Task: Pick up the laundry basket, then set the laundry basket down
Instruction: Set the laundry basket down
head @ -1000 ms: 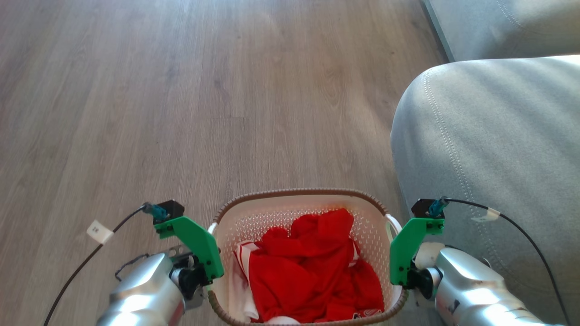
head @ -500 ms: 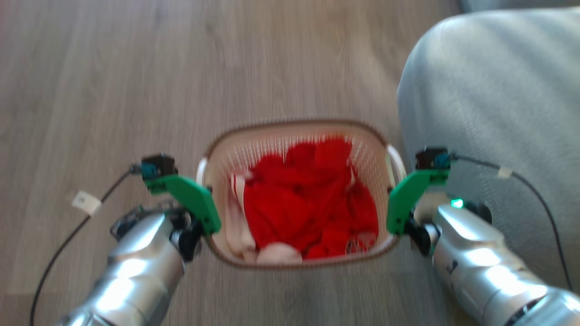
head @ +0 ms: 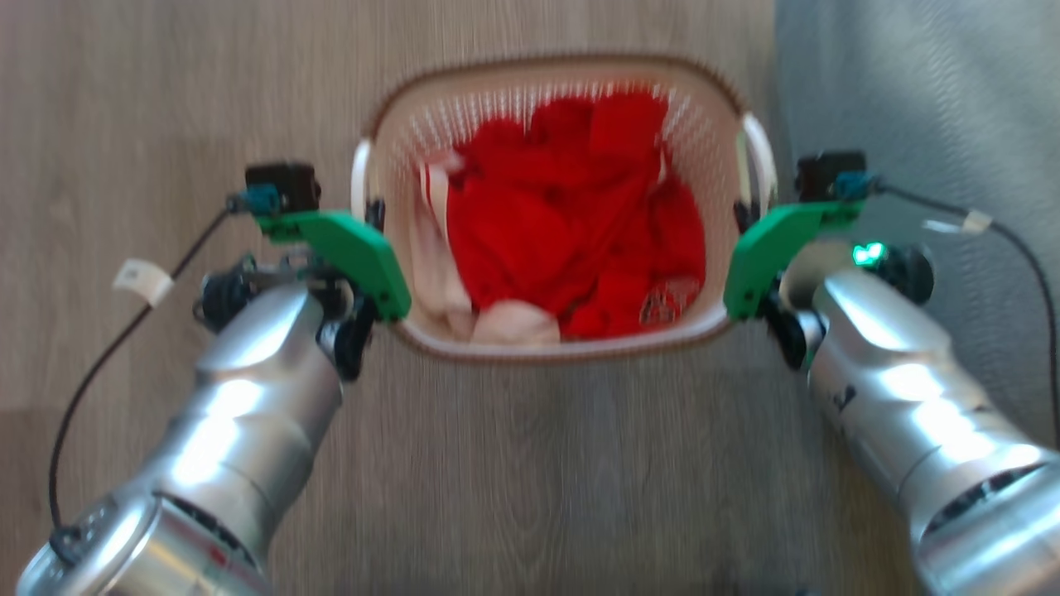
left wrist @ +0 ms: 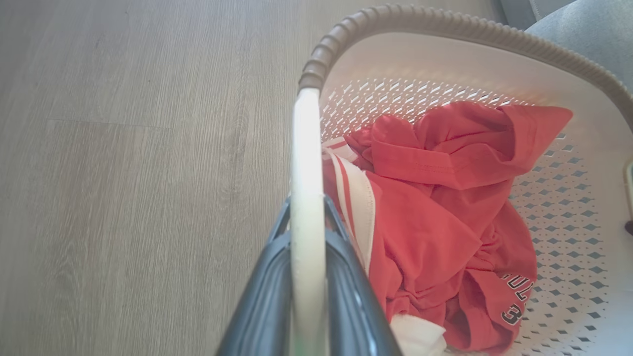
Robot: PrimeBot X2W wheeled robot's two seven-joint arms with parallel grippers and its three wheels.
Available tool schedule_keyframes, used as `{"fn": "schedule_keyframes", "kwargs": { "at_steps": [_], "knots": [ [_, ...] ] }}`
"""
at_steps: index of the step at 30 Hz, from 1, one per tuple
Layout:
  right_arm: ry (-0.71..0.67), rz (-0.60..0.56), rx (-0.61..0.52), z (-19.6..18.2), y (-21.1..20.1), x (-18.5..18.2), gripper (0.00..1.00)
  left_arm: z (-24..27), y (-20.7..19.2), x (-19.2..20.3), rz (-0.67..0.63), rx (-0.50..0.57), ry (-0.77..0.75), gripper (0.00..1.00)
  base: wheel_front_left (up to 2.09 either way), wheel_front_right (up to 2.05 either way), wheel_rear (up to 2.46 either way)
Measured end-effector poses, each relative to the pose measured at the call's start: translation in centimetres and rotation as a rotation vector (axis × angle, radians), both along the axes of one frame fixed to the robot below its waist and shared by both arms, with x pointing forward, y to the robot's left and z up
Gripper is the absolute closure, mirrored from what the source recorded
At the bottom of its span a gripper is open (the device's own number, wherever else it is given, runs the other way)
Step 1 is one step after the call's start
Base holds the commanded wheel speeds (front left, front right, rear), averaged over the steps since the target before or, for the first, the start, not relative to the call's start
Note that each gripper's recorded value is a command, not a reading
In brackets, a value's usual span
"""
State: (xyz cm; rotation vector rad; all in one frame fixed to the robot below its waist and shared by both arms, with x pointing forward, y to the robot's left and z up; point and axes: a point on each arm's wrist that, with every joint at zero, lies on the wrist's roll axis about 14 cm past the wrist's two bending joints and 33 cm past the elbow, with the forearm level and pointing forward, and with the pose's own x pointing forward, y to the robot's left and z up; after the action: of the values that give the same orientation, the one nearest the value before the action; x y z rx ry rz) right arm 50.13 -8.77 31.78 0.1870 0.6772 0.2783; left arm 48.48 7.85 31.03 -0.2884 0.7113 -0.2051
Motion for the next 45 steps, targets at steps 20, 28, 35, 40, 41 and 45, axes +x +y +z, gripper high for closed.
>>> {"fn": "schedule_keyframes", "kwargs": {
  "at_steps": [20, 28, 35, 40, 41, 45],
  "knots": [
    [0.063, 0.001, -0.049, -11.8, -2.0, 3.4, 1.00, -9.0, -1.6, 3.2, -0.011, -0.008, 0.017, 1.00, 0.00, 0.00, 0.00],
    [0.099, 0.010, -0.059, -15.7, -2.0, 2.4, 1.00, -12.5, -1.0, 1.9, -0.005, 0.018, 0.050, 1.00, 0.00, 0.00, 0.00],
    [0.132, -0.002, -0.070, -17.3, -2.3, 1.5, 1.00, -13.6, -1.4, 1.3, -0.017, -0.004, 0.065, 1.00, 0.00, 0.00, 0.00],
    [0.154, -0.006, -0.074, -18.0, -2.3, 0.4, 1.00, -14.3, -1.4, 0.5, -0.017, -0.011, 0.093, 1.00, 0.00, 0.00, 0.00],
    [0.154, -0.009, -0.074, -18.0, -2.4, 0.4, 1.00, -14.4, -1.4, 0.3, -0.013, -0.015, 0.100, 1.00, 0.00, 0.00, 0.00],
    [0.154, -0.006, -0.079, -18.2, -2.4, 0.4, 1.00, -14.7, -1.5, -0.1, -0.014, -0.020, 0.114, 1.00, 0.00, 0.00, 0.00]
  ]
}}
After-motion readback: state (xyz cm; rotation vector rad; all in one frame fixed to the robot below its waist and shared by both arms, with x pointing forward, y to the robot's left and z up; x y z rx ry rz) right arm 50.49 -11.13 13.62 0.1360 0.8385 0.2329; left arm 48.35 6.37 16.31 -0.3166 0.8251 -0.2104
